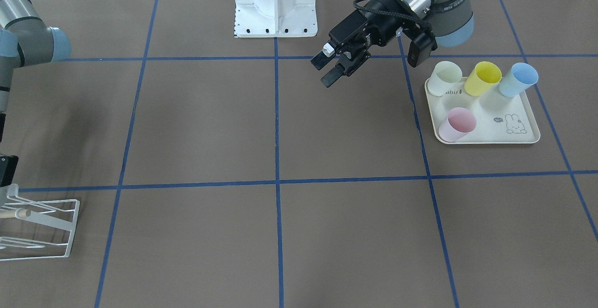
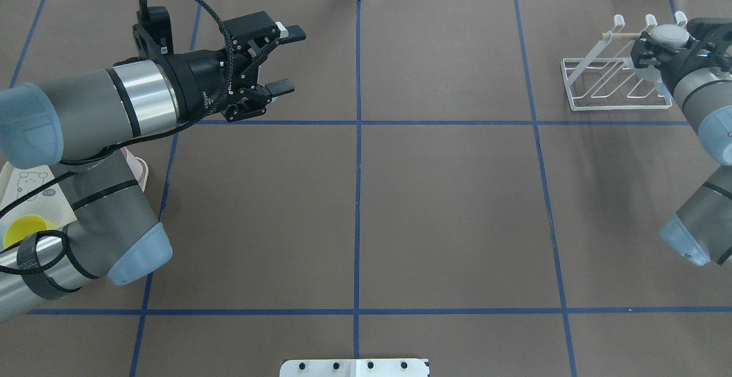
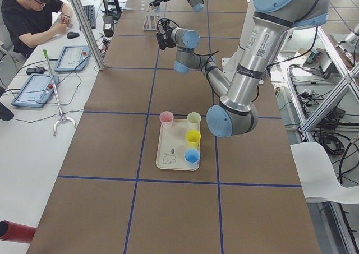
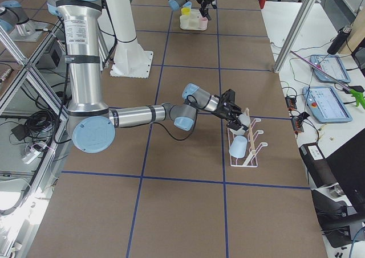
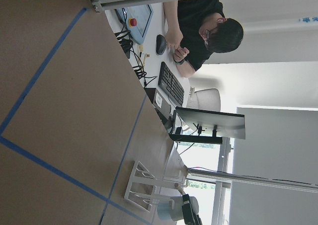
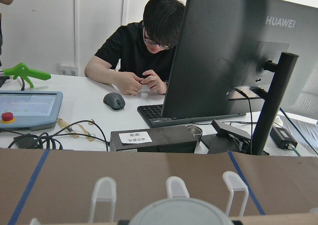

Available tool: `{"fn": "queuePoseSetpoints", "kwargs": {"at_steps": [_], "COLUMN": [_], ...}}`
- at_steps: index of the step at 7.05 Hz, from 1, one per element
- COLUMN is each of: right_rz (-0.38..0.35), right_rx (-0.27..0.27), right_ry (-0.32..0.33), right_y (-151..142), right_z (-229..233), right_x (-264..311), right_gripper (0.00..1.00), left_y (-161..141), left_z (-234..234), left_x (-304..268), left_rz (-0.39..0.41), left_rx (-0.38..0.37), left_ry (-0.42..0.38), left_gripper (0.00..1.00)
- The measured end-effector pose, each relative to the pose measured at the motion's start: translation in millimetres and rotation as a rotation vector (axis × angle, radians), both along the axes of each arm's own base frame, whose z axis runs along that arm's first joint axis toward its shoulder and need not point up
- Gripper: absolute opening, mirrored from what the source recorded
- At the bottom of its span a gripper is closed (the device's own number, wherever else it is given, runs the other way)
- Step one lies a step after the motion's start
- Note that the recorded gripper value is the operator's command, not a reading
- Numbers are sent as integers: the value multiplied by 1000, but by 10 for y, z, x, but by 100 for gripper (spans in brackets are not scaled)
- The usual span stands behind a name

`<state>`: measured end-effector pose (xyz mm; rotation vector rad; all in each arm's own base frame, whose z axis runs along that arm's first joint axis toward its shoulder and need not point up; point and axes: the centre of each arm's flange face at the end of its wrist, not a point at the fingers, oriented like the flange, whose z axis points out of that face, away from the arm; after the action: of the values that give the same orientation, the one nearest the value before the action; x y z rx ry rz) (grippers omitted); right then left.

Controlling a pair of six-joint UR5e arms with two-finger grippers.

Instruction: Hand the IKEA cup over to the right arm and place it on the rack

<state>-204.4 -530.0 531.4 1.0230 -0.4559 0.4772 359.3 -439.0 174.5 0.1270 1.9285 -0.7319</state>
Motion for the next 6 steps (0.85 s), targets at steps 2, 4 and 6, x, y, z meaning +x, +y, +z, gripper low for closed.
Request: {"fn": "queuePoseSetpoints", "kwargs": {"at_steps": [2, 4, 6], "right_rz": [-1, -1, -1], "right_rx": [-16, -19, -20], "right_ry": [13, 17, 21], "right_y": [-4, -2, 4], "right_z": [106, 129, 144], "right_x": [-10, -4, 11], "right_gripper": [0, 0, 100], "left_y": [-2, -1, 0], "left_z": [3, -1, -3], "left_x": [5, 4, 3], "left_rz": [0, 0, 0], "left_rx": [-1, -2, -2], "left_ry": [0, 2, 2], "left_gripper": [100, 100, 100]}}
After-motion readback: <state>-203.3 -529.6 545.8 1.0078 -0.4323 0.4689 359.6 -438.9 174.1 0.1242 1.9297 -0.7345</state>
